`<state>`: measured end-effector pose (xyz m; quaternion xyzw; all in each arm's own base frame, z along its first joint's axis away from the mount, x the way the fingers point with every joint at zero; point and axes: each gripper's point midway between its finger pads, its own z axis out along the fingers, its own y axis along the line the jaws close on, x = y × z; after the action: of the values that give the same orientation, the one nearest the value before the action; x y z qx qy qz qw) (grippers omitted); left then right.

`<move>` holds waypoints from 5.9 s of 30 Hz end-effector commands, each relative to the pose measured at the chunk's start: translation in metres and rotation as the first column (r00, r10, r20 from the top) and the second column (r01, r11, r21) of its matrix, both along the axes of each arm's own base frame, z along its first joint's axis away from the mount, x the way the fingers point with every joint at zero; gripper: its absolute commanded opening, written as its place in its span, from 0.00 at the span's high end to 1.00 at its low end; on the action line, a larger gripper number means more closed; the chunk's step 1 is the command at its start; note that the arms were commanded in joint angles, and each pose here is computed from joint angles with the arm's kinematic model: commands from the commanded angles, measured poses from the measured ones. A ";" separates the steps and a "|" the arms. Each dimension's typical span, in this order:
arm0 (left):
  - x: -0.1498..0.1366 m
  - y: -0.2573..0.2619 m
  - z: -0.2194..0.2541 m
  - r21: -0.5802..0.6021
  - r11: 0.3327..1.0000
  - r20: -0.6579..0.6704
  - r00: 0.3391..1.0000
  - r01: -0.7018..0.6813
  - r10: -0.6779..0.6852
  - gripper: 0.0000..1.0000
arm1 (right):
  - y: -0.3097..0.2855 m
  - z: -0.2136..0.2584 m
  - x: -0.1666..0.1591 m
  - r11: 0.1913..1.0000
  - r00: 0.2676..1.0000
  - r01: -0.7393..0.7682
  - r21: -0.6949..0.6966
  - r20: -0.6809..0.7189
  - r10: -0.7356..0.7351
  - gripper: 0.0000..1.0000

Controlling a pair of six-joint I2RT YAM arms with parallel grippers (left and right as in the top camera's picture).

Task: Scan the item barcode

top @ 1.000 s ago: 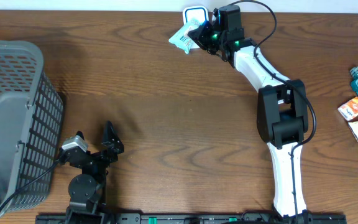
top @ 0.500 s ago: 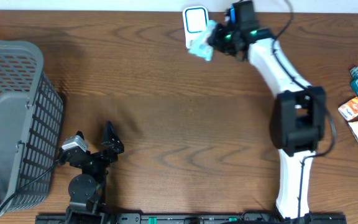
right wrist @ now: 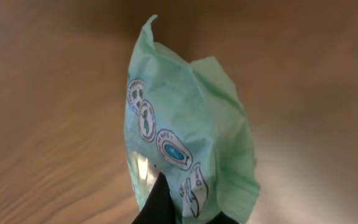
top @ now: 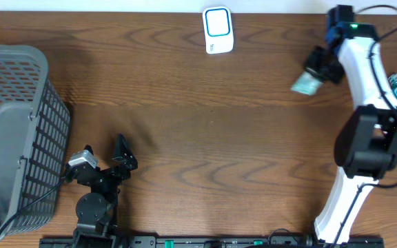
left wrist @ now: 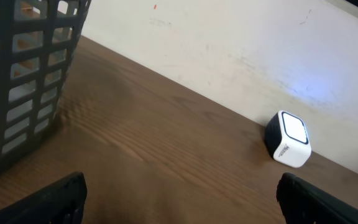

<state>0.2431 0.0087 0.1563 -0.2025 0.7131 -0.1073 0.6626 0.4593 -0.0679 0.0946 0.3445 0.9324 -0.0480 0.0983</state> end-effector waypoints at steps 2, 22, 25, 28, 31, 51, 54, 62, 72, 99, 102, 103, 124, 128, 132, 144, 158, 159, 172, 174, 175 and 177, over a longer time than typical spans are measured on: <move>-0.001 0.002 -0.018 0.001 1.000 -0.051 0.999 -0.011 0.011 0.02 | -0.097 0.053 -0.035 0.863 0.964 0.259 -0.435 0.060 -0.259 0.99; -0.001 0.002 -0.018 0.001 1.000 -0.051 0.999 -0.011 0.011 0.02 | -0.203 0.008 -0.061 0.814 0.931 0.355 -0.459 0.095 -0.352 0.68; -0.001 0.002 -0.018 0.001 1.000 -0.051 0.999 -0.011 0.011 0.02 | -0.188 0.009 -0.046 0.884 0.942 0.336 -0.326 0.116 -0.315 0.32; -0.001 0.002 -0.018 0.001 1.000 -0.051 0.999 -0.011 0.011 0.02 | -0.164 0.025 -0.028 0.946 0.955 0.276 -0.172 0.157 -0.250 0.01; -0.001 0.002 -0.018 0.001 1.000 -0.051 0.999 -0.011 0.011 0.02 | -0.130 0.062 -0.010 0.989 0.962 0.146 -0.008 0.237 -0.140 0.01; -0.001 0.002 -0.018 0.001 1.000 -0.051 0.999 -0.011 0.011 0.02 | 0.009 0.355 -0.142 0.966 0.598 -0.188 -0.177 0.760 0.255 0.01; -0.001 0.002 -0.018 0.001 1.000 -0.051 0.999 -0.011 0.011 0.02 | 0.019 0.373 -0.178 0.964 0.560 -0.177 -0.199 0.785 0.265 0.01; -0.001 0.002 -0.018 0.001 1.000 -0.051 0.999 -0.011 0.011 0.02 | 0.042 0.392 -0.262 0.959 0.492 -0.158 -0.236 0.823 0.284 0.01; -0.001 0.002 -0.018 0.001 1.000 -0.051 0.999 -0.011 0.011 0.02 | 0.063 0.356 -0.340 0.964 0.567 -0.177 -0.197 0.781 0.264 0.01; -0.001 0.002 -0.018 0.001 1.000 -0.051 0.999 -0.011 0.011 0.02 | 0.092 0.292 -0.302 0.805 0.221 -0.352 -0.478 0.793 0.568 0.01; -0.001 0.002 -0.018 0.001 1.000 -0.051 0.999 -0.011 0.011 0.02 | 0.101 0.278 -0.291 0.776 0.119 -0.367 -0.514 0.801 0.587 0.01; -0.001 0.002 -0.018 0.001 1.000 -0.051 0.999 -0.011 0.011 0.02 | 0.104 0.272 -0.286 0.772 0.085 -0.367 -0.520 0.807 0.584 0.01; -0.001 0.002 -0.018 0.001 1.000 -0.051 0.999 -0.011 0.011 0.02 | 0.117 0.149 -0.231 0.732 -0.187 -0.266 -0.628 0.778 0.599 0.01; -0.001 0.002 -0.018 0.001 1.000 -0.051 0.999 -0.011 0.011 0.02 | 0.108 0.118 -0.221 0.753 -0.106 -0.268 -0.601 0.795 0.597 0.01; -0.001 0.002 -0.018 0.001 1.000 -0.051 0.999 -0.011 0.011 0.02 | 0.096 0.096 -0.215 0.778 -0.001 -0.258 -0.573 0.805 0.593 0.01; -0.001 0.002 -0.018 0.001 1.000 -0.051 0.999 -0.011 0.011 0.02 | 0.086 0.063 -0.214 0.781 0.142 -0.279 -0.559 0.780 0.609 0.01; -0.001 0.002 -0.018 0.001 1.000 -0.051 0.999 -0.011 0.011 0.02 | 0.085 0.064 -0.214 0.782 0.143 -0.275 -0.559 0.781 0.608 0.01; -0.001 0.002 -0.018 0.001 1.000 -0.051 0.999 -0.011 0.011 0.02 | 0.085 0.064 -0.214 0.782 0.143 -0.275 -0.559 0.781 0.608 0.01; -0.001 0.002 -0.017 0.001 1.000 -0.051 0.999 -0.011 0.011 0.02 | 0.085 0.064 -0.214 0.782 0.143 -0.275 -0.559 0.781 0.608 0.01; -0.001 0.002 -0.017 0.000 1.000 -0.046 0.999 -0.011 0.011 0.02 | 0.085 0.064 -0.214 0.782 0.143 -0.275 -0.559 0.781 0.608 0.01; -0.001 0.002 -0.016 0.000 1.000 -0.046 0.999 -0.011 0.011 0.02 | 0.085 0.064 -0.214 0.782 0.143 -0.275 -0.559 0.781 0.608 0.01; -0.001 0.002 -0.015 -0.002 1.000 -0.038 0.999 -0.011 0.011 0.02 | 0.085 0.064 -0.214 0.782 0.143 -0.275 -0.559 0.781 0.608 0.01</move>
<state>0.2432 0.0087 0.1564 -0.2025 0.7129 -0.1073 0.6627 0.2456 0.0193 0.1586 -0.0056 0.7307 0.0714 0.6789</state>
